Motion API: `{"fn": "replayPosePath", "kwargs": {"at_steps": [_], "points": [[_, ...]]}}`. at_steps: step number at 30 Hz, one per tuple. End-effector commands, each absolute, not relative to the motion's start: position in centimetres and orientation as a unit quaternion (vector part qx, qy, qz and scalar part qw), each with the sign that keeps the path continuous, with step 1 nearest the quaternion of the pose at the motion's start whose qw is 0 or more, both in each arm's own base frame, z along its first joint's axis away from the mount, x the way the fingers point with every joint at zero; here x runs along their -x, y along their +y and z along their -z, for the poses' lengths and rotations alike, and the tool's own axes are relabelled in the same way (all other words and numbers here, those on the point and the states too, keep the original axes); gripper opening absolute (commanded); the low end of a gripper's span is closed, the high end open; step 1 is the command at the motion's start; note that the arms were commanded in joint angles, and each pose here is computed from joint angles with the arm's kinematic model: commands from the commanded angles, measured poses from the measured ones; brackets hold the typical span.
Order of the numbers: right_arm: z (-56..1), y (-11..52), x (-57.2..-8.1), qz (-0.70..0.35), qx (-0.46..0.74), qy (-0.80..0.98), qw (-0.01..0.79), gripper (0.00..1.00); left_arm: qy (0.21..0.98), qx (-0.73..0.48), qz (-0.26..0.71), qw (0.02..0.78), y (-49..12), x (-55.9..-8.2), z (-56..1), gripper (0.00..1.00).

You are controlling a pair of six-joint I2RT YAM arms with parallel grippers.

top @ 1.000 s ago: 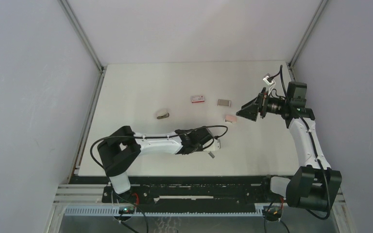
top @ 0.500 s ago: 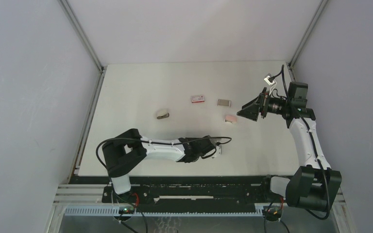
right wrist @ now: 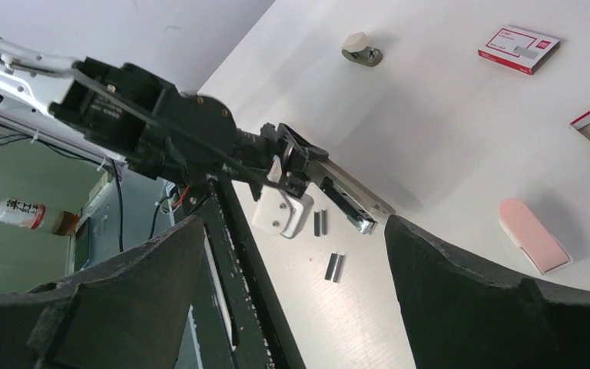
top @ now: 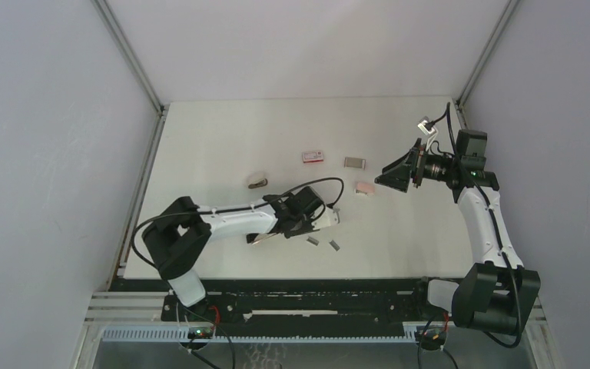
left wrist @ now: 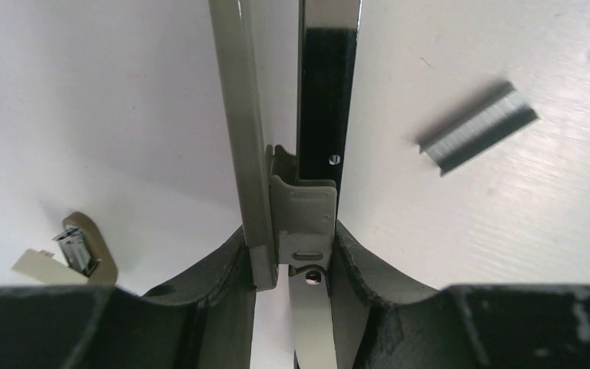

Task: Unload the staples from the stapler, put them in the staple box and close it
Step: Unload the staple at the center of the board.

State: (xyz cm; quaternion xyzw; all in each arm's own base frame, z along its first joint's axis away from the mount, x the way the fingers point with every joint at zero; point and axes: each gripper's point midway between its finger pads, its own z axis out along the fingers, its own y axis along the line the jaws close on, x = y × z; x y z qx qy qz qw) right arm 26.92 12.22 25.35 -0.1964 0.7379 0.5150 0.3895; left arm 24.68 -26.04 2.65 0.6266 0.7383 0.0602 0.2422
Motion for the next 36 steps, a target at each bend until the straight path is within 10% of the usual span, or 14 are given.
{"fn": "replayPosePath", "kwargs": {"at_steps": [1, 18, 36], "points": [[-26.9, 12.3, -26.7, -0.516, 0.219, 0.720, 0.409, 0.87, 0.740, -0.610, 0.069, 0.273, -29.4, -24.1, -8.0, 0.00], [-26.7, 14.0, -23.3, -0.506, 0.359, 0.642, 0.450, 0.87, 0.713, -0.598, 0.333, 0.149, -28.8, -19.9, -13.4, 0.00], [-21.9, 21.4, -21.0, -0.183, 0.712, 0.499, 0.459, 0.86, 0.689, -0.556, 0.465, 0.011, -28.1, -16.6, -13.9, 0.00]]}}
